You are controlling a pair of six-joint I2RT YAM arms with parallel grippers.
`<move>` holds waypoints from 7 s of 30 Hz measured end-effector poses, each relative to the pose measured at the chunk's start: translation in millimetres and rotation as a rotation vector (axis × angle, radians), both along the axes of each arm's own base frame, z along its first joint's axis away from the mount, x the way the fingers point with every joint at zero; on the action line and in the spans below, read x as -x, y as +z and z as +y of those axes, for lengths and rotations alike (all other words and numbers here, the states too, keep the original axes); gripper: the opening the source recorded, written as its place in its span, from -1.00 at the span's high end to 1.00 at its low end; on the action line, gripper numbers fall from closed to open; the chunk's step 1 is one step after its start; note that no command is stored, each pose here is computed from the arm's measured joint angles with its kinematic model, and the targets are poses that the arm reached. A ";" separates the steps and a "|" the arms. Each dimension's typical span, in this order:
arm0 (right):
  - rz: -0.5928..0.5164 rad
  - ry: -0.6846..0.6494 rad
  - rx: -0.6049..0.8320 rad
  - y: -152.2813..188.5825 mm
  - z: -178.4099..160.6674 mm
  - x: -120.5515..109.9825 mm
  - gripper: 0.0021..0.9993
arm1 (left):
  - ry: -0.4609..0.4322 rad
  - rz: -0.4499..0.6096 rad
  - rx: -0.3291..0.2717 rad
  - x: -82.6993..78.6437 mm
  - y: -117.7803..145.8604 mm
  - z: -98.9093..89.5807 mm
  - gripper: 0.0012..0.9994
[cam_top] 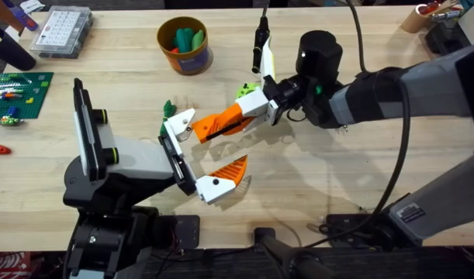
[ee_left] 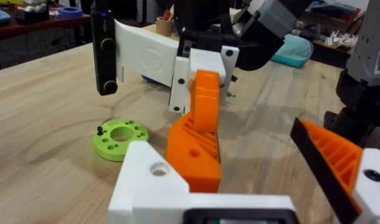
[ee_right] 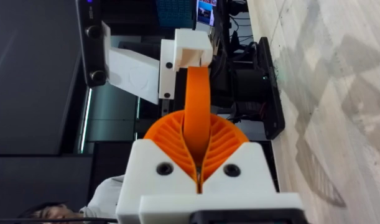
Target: Pick up the gripper from the table and insert it into the empty holder that is missing its gripper. Then pick up a screw, insert it into the mounting hole, and use the screwdriver to tighten it. Finally, clean up the table by picking up the vegetable and placing it into the bucket.
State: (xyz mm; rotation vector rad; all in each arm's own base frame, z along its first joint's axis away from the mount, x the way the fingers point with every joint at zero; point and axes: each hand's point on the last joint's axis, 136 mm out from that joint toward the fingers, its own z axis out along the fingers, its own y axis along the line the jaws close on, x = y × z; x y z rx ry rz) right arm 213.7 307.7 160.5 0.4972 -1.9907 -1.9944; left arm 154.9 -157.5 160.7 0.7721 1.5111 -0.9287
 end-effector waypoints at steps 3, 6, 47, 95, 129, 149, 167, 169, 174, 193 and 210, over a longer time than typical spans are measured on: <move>0.016 0.000 0.008 -1.3 0.0 0.4 0.98 | 0.001 0.001 0.000 -0.3 0.6 0.1 -0.97; 0.018 -0.001 0.010 -1.5 0.1 0.1 0.98 | 0.001 0.002 0.000 -0.3 0.3 0.1 -0.97; 0.022 -0.089 0.019 4.2 15.2 -9.5 0.98 | 0.019 0.011 0.002 -3.0 -0.1 2.1 -0.97; -0.015 -0.078 0.037 2.2 35.1 -9.4 0.98 | -0.007 0.017 0.006 1.0 -0.1 -0.1 -0.97; -0.017 -0.109 0.060 2.9 46.7 -15.6 0.98 | 0.042 0.019 0.007 -6.3 0.2 4.5 -0.97; -0.008 -0.183 0.074 -7.8 30.3 -42.5 -0.98 | -0.009 0.014 0.005 1.3 0.1 -0.6 -0.97; 0.010 -0.329 0.057 -4.4 -32.7 -96.9 -0.99 | -0.024 0.017 0.006 3.6 -0.1 -1.7 -0.97; 0.011 -0.333 0.057 -4.3 -34.3 -97.9 -1.00 | -0.024 0.017 0.006 3.7 -0.1 -1.8 -0.97; 0.011 -0.286 0.044 -2.2 -33.2 -89.3 -0.99 | -0.024 0.017 0.006 3.6 -0.1 -1.7 -0.97; -0.022 -0.056 0.017 0.2 14.2 -27.2 -0.99 | -0.024 0.017 0.006 3.7 -0.1 -1.8 -0.97; -0.054 -0.044 0.006 -0.5 19.5 -22.0 0.75 | -0.024 0.018 0.007 3.7 -0.1 -1.7 -0.97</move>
